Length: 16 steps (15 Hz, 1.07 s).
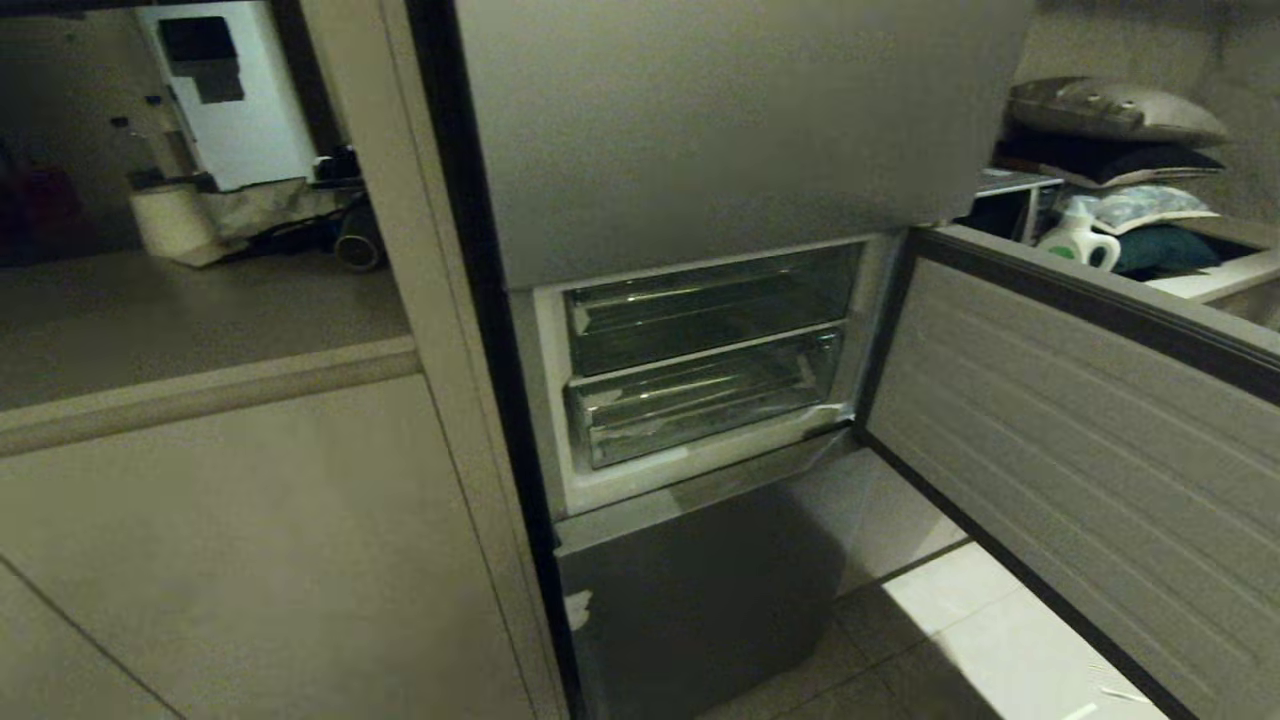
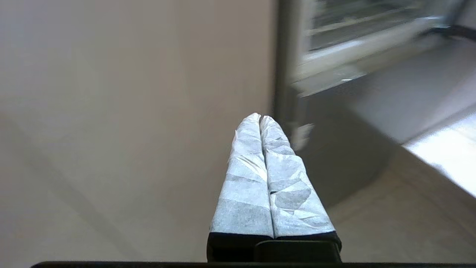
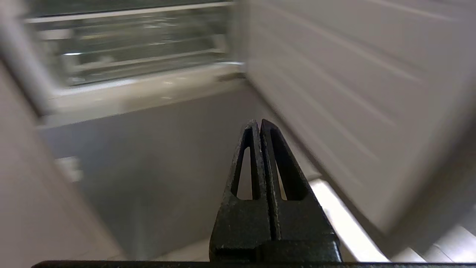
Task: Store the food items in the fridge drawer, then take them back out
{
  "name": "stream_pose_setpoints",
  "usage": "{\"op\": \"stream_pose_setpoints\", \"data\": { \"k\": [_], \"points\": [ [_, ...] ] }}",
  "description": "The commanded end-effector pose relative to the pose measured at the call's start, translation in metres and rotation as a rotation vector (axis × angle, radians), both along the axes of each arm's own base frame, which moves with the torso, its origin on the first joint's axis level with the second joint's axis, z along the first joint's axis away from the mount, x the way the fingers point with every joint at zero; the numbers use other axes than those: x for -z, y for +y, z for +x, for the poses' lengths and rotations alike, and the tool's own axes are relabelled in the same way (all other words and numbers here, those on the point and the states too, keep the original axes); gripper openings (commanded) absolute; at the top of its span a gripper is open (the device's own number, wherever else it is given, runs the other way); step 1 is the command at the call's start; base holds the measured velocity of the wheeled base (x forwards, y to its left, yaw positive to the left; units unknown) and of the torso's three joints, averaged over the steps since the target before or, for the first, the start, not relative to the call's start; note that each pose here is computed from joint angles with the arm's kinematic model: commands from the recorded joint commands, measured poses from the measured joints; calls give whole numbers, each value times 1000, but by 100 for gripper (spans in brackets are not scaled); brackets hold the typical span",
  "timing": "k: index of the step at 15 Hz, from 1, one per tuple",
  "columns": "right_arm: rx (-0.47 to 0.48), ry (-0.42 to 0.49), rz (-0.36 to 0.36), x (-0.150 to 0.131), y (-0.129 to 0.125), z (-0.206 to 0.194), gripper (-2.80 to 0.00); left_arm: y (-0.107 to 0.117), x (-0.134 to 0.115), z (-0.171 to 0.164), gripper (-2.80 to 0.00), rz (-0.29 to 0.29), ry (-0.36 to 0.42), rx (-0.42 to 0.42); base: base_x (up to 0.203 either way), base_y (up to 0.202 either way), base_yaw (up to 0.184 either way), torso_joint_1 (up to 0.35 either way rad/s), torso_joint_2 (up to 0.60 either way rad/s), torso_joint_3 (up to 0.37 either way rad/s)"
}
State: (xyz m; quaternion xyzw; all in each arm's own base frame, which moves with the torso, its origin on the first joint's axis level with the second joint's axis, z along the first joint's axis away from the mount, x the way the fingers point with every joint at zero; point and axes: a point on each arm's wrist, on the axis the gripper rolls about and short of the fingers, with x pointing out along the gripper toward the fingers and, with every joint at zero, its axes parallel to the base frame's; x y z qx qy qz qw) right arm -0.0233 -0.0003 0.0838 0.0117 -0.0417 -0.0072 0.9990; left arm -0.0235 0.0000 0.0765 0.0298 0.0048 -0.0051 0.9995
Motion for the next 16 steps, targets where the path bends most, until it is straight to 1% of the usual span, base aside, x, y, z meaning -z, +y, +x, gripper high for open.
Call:
{"op": "stream_pose_setpoints", "data": {
  "k": [1, 12, 13, 16],
  "points": [
    [0, 31, 0, 8, 0, 3, -280, 0, 0, 0, -280, 0, 2, -1, 0, -11, 177, 2, 2, -2],
    [0, 31, 0, 8, 0, 3, -280, 0, 0, 0, -280, 0, 4, -1, 2, -8, 171, 5, 1, 2],
    [0, 31, 0, 8, 0, 3, -280, 0, 0, 0, -280, 0, 2, -1, 6, 4, 98, 0, -1, 7],
    [0, 31, 0, 8, 0, 3, -280, 0, 0, 0, -280, 0, 2, -1, 0, 0, 0, 0, 0, 0]
  ]
}}
